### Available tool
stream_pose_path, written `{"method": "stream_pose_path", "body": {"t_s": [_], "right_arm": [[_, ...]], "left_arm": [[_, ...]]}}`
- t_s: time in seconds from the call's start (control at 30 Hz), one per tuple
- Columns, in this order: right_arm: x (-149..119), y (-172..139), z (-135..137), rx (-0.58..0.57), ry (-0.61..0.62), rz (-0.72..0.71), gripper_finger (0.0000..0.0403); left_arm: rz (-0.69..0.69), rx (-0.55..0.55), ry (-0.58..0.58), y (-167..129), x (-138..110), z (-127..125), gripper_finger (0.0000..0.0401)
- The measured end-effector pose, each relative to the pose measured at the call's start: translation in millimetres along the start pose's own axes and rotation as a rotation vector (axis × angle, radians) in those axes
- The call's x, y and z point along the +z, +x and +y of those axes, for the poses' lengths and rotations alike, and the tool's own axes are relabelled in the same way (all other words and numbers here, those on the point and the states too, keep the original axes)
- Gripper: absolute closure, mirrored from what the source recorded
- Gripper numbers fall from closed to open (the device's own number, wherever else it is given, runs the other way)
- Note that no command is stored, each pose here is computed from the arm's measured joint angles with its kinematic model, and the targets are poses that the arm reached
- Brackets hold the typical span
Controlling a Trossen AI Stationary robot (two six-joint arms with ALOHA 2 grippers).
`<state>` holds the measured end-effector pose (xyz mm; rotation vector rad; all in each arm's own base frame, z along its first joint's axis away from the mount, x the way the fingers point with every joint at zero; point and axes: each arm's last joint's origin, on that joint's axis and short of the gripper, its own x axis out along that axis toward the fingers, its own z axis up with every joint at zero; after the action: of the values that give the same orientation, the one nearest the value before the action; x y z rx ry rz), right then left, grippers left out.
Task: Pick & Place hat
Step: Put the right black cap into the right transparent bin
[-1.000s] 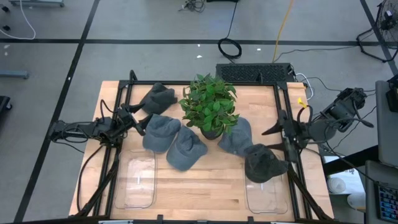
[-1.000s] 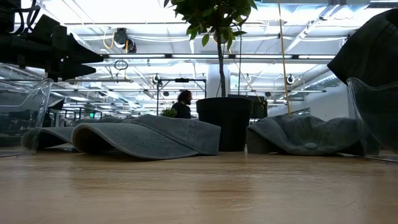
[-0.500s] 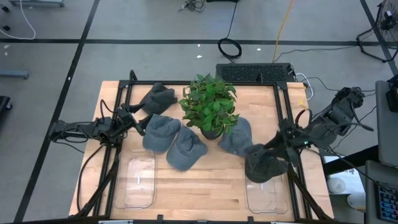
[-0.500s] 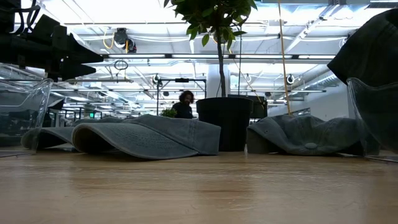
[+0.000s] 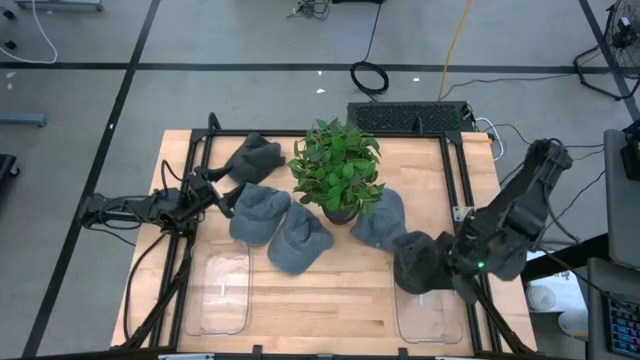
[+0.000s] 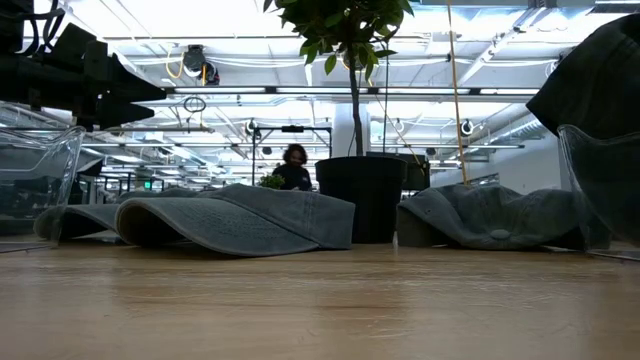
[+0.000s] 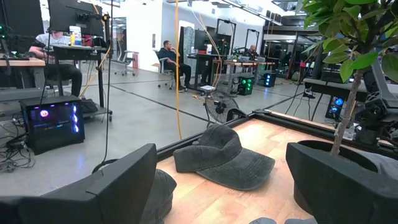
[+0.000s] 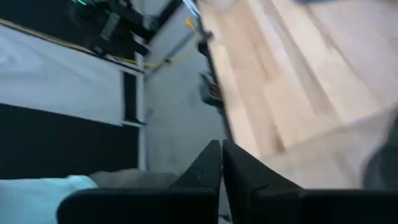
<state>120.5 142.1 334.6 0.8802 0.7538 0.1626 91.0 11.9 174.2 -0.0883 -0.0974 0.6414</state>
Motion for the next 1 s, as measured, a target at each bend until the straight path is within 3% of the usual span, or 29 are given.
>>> {"method": "stream_pose_path", "body": {"t_s": [0.5,0.73,1.0], "right_arm": [[-28,0,-25,-0.305,-0.103,0.218,0.0403],[-38,-1,-39,-0.497,-0.219,0.341,0.0403],[-38,-4,-48,-0.603,-0.368,0.362,0.0403]], "left_arm": [[0.0,0.0,0.0,0,0,0,0.0036],[0.0,0.0,0.0,0,0,0,0.0036],[0.0,0.0,0.0,0,0,0,0.0036]]}}
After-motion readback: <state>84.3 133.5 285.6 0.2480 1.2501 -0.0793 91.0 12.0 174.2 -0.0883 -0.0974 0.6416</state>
